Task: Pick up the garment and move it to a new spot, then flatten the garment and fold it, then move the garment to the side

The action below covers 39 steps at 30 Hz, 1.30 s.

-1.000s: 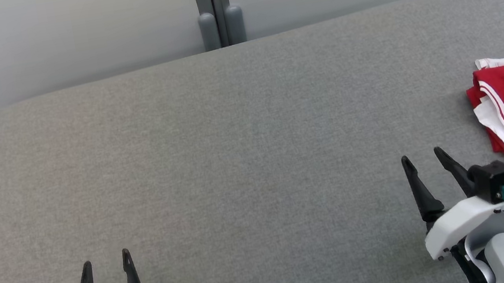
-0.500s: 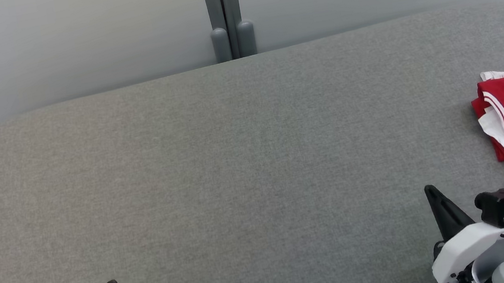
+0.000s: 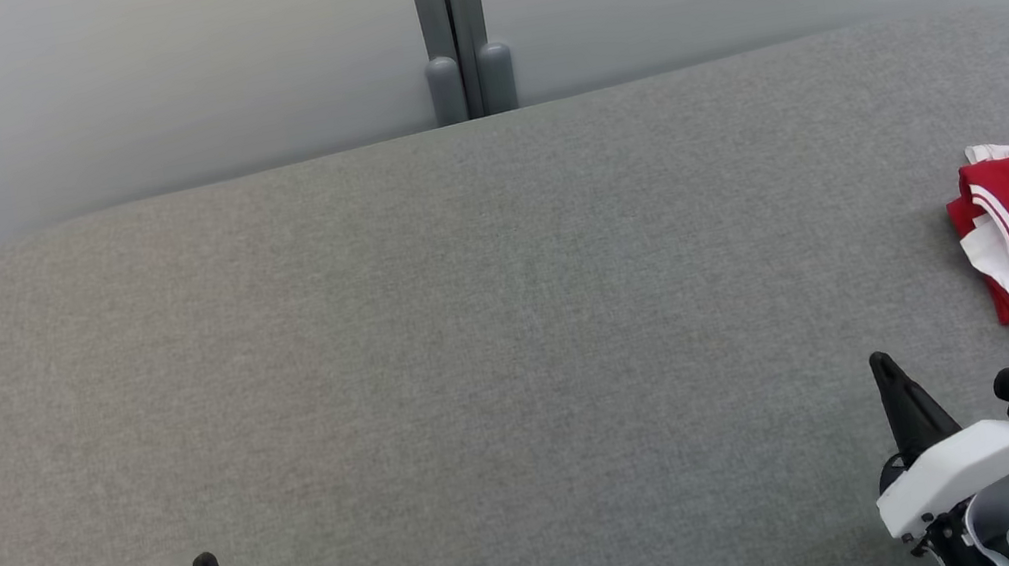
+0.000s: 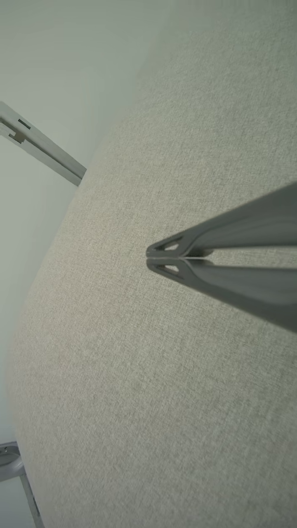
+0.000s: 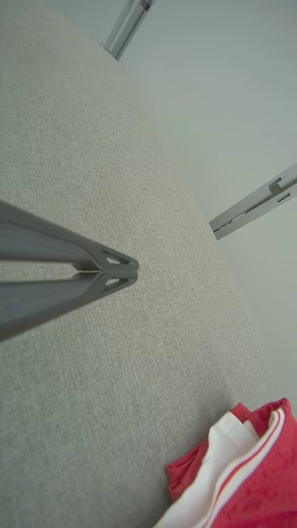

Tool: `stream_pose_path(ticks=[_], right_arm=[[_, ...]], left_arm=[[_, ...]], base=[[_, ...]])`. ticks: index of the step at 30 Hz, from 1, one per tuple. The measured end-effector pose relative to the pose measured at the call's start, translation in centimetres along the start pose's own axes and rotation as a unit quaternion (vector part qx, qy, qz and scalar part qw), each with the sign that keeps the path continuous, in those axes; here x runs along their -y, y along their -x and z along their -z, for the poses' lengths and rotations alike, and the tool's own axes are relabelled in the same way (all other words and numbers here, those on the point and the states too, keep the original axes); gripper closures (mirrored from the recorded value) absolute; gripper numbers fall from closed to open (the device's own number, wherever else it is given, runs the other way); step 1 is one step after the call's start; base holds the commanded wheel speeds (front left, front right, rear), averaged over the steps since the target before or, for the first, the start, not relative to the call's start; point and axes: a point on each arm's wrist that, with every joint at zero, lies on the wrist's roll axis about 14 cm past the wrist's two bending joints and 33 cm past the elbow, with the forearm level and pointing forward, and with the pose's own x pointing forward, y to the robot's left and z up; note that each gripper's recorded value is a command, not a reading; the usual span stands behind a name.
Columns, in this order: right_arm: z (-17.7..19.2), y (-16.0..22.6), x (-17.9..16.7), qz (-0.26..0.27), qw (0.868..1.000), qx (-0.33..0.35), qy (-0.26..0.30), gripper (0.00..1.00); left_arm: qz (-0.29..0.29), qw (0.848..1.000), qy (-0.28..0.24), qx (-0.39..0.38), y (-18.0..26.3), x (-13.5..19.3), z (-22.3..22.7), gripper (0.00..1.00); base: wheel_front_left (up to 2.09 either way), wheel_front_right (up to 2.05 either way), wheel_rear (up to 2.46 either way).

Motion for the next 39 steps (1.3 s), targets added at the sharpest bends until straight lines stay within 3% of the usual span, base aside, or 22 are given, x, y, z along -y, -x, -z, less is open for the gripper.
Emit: stream_pose_path(ticks=[15, 39], right_arm=[[-0.9, -0.2, 0.2, 0.009, 0.994, 0.007, -0.113, 1.00], [-2.1, -0.5, 0.0, 0.005, 0.966, 0.013, -0.259, 1.00]], left_arm=[[-0.006, 0.993, 0.115, 0.007, -0.7, 0.0, -1.4, 1.00], [0.007, 0.965, 0.263, 0.015, -1.5, 0.5, -3.3, 1.00]], base=[[0.00, 0.00, 0.00], [0.00, 0.00, 0.00]])
